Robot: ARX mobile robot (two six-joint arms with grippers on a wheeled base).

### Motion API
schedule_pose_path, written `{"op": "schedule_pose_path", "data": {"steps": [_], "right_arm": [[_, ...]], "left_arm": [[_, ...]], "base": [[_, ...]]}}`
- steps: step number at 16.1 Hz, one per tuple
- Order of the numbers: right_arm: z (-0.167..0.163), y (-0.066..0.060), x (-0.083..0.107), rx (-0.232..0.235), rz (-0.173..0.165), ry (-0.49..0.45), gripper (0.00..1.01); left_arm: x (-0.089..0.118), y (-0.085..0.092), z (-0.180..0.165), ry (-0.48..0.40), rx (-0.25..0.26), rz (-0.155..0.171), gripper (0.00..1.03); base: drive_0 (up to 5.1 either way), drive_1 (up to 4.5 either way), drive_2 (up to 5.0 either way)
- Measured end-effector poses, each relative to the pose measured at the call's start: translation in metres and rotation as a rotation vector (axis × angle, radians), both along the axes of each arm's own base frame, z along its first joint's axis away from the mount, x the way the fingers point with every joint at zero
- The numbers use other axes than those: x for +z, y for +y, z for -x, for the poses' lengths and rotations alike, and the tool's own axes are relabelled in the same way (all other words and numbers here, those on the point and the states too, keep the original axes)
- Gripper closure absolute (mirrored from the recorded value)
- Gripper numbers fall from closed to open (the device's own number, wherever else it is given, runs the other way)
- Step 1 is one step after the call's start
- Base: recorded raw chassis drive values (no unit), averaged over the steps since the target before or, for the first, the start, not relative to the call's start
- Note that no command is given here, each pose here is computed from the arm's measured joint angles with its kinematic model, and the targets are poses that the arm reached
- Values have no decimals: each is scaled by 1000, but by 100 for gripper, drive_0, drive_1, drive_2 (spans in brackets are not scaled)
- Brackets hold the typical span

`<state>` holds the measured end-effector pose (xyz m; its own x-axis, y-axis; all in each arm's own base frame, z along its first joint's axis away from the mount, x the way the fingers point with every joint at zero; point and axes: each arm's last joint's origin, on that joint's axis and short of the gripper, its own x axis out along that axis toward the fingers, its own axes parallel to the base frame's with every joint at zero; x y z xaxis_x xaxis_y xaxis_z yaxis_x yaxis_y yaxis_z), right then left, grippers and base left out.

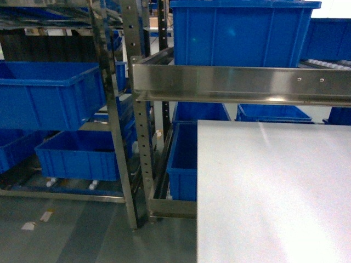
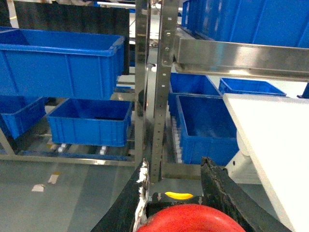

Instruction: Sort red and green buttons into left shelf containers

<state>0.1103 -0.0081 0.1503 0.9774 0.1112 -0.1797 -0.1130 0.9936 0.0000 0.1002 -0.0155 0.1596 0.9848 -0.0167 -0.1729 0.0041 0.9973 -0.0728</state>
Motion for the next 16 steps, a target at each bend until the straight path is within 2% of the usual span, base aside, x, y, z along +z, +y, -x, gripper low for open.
{"op": "schedule_pose_path", "data": {"steps": [16], "right_arm": [[0, 0, 0, 0, 0, -2, 74]], "left_arm": [[0, 0, 0, 0, 1, 0, 75]], "base": [[-501, 244, 244]]}}
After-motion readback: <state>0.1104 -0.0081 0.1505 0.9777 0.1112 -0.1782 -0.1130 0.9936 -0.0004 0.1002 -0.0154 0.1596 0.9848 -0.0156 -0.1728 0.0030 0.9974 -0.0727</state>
